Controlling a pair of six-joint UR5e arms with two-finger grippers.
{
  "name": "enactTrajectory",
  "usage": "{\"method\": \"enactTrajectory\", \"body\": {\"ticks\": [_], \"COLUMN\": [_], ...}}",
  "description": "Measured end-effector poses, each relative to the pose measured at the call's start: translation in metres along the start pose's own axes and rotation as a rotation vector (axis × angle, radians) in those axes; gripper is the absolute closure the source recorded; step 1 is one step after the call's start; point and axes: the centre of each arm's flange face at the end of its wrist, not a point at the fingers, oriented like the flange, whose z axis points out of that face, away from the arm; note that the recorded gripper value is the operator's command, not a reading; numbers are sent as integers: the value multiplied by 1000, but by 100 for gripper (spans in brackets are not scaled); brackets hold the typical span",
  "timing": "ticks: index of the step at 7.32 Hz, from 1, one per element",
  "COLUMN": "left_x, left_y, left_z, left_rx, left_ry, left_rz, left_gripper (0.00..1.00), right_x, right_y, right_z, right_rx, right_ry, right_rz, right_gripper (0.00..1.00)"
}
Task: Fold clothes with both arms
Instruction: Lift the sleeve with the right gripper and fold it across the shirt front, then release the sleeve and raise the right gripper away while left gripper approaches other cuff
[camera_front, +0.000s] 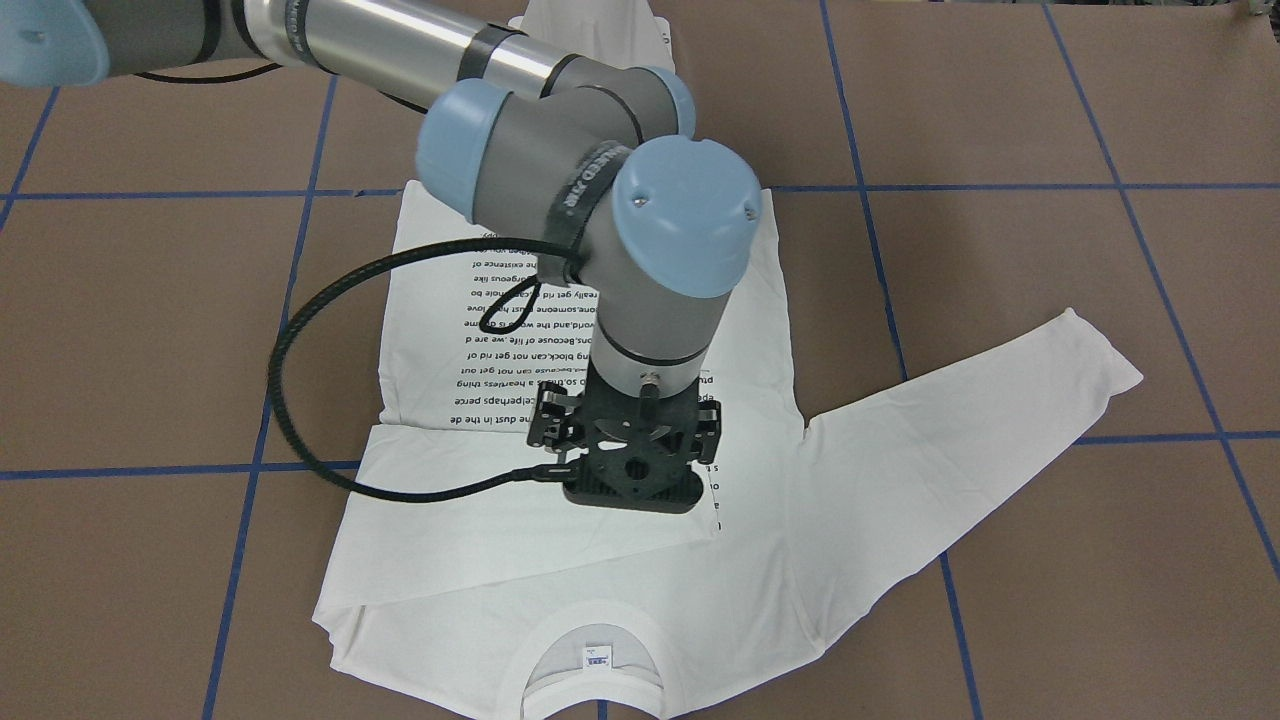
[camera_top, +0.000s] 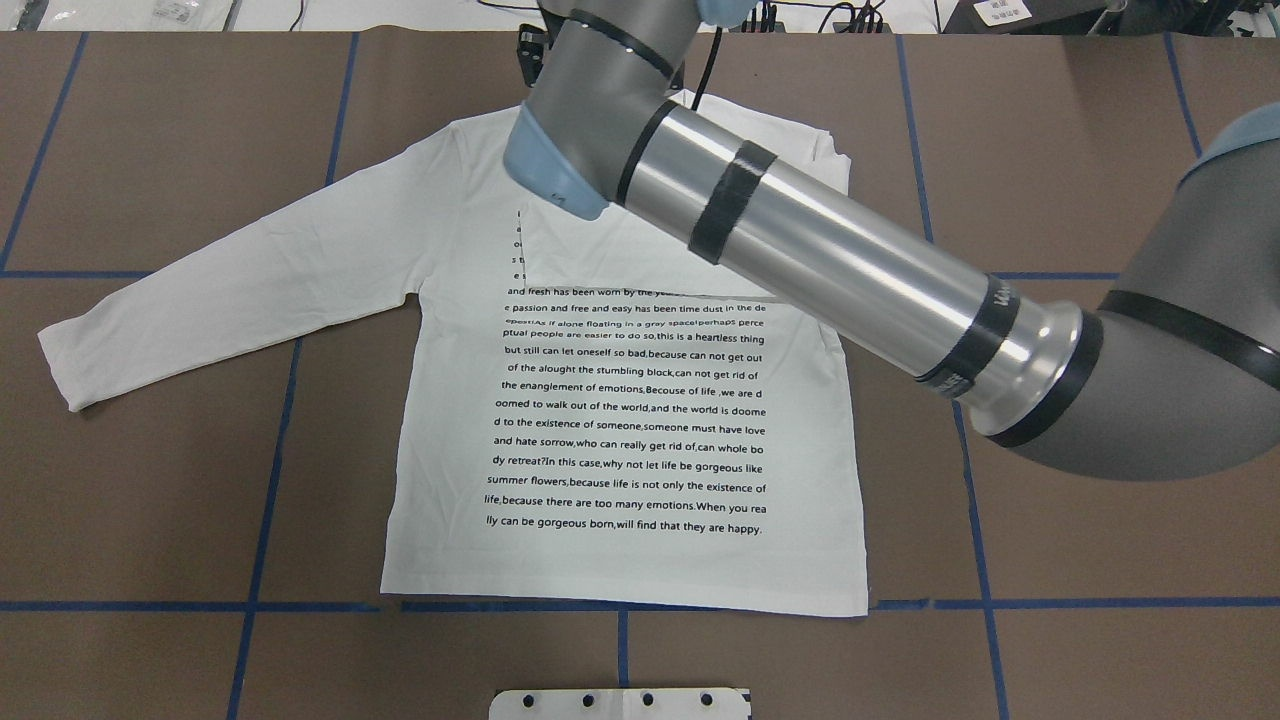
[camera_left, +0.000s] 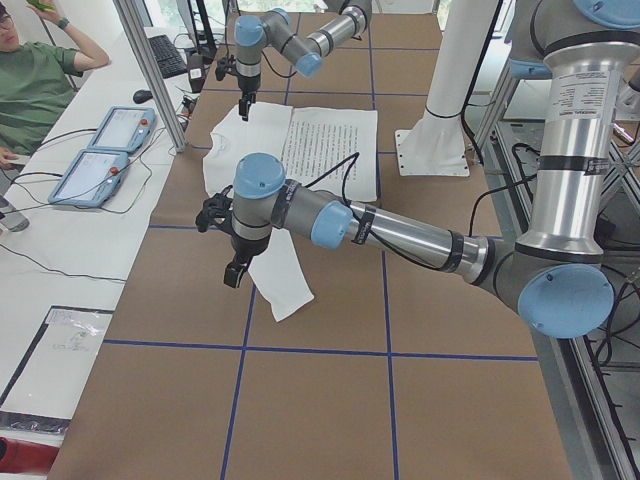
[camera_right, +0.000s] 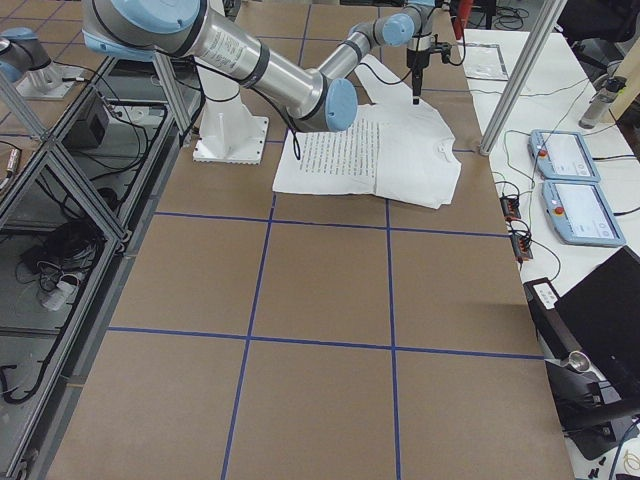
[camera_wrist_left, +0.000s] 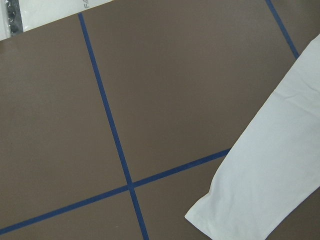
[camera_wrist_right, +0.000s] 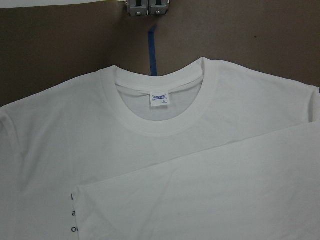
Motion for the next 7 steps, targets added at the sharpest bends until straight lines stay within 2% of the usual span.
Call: {"method": "enactTrajectory", "body": {"ticks": [2,3,5,7], "left_x": [48,64,75,77], "left_y": [-6,-1,30,73], "left_z": [50,70,103,150], "left_rx": [-39,-55,-72,-40], "left_ry": [49,53,48,67], "left_rz": [3,-20,-91,-157], "left_gripper": [0,0,0,0], "right_x": [113,179,293,353], "right_y": [-22,-23,5,44], "right_z": [12,18,33,39], "right_rx": [-25,-30,-33,-34], "right_ry": [-31,-55,-73,-71], "right_rz": [-114,-173,-251,-266], "right_gripper": [0,0,0,0]}}
